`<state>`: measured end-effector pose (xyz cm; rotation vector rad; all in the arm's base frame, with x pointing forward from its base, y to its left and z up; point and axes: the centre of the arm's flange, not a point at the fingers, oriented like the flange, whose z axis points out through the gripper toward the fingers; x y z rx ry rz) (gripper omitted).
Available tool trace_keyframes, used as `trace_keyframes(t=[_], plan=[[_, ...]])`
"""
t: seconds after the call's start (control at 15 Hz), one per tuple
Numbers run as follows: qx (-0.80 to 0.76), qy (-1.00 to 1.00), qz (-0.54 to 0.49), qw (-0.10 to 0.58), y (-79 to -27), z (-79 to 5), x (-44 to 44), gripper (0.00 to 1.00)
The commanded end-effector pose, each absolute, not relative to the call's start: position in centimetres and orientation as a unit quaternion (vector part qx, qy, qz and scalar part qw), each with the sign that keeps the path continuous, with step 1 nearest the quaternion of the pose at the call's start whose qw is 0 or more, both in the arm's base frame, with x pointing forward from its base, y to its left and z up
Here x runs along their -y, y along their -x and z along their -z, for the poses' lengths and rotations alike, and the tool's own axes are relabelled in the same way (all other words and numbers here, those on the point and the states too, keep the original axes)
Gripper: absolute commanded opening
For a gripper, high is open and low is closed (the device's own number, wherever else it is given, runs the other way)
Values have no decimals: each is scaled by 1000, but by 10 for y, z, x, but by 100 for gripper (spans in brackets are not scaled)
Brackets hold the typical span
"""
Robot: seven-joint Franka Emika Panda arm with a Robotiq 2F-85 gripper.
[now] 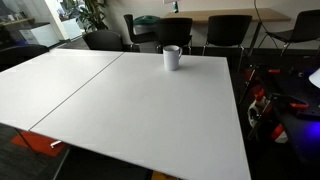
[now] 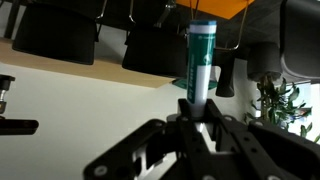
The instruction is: Put the marker in the mug
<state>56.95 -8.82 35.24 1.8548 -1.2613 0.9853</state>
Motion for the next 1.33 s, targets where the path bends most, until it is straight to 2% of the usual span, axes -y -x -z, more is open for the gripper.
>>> trace_keyframes(t=[0.0, 0.27, 1.27], plan=[[476, -709, -411, 320, -580, -328, 90, 5], [483, -709, -417, 299, -584, -298, 87, 5], [517, -712, -365, 304, -582, -203, 103, 5]])
